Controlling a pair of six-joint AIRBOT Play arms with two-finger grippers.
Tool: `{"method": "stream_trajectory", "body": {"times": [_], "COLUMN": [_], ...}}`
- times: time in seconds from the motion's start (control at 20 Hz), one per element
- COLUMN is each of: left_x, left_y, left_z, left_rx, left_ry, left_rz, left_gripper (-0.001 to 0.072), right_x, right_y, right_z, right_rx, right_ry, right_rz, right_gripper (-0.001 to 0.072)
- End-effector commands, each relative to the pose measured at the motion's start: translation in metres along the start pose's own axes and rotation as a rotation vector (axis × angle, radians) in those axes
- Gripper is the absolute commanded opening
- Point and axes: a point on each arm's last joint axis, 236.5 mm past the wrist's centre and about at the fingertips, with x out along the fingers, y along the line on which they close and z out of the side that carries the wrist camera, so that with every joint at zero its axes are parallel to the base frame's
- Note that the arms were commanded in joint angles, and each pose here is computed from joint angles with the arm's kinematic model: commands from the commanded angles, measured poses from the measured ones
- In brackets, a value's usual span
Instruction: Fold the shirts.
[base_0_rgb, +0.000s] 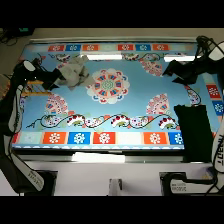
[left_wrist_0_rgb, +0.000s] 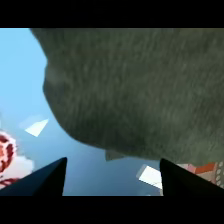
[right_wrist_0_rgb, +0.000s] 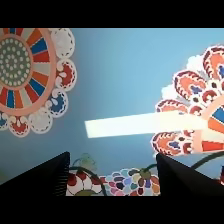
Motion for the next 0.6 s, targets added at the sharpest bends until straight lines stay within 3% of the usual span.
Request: {"method": "stream_trajectory", "body": {"times": [0.0,0.1,0.15,0.2,0.35,0.55], "left_x": [0.033,0.047,0.050,0.049,0.018,-0.089], "left_y": [-0.016,-0.014,-0.014,-0.016,-0.045,-0.128], "left_z": [0.013,0.016,0.018,0.020,0.028,0.025], "left_rx": [-0.101,-0.113,-0.114,-0.107,0.044,0.438], "left_ry": [-0.030,-0.051,-0.063,-0.074,-0.123,-0.287], "left_rz": [-0.125,-0.130,-0.134,-0.138,-0.193,-0.283], "left_gripper": [0.0686,0.0649,0.0414,0.0047,0.0032,0.0032], "right_x": [0.000,-0.001,-0.002,-0.003,-0.005,-0.005], "right_y": [0.012,0.023,0.028,0.030,0.031,0.032], "right_z": [0.000,-0.004,-0.005,-0.007,-0.008,0.004], "right_rx": [0.011,0.021,0.024,0.020,-0.001,0.001], "right_ry": [0.003,0.018,0.024,0.028,0.030,-0.021], "right_rz": [0.051,0.097,0.118,0.128,0.128,0.132], "right_gripper": [0.0546,0.0551,0.0555,0.0556,0.0569,0.0567]}}
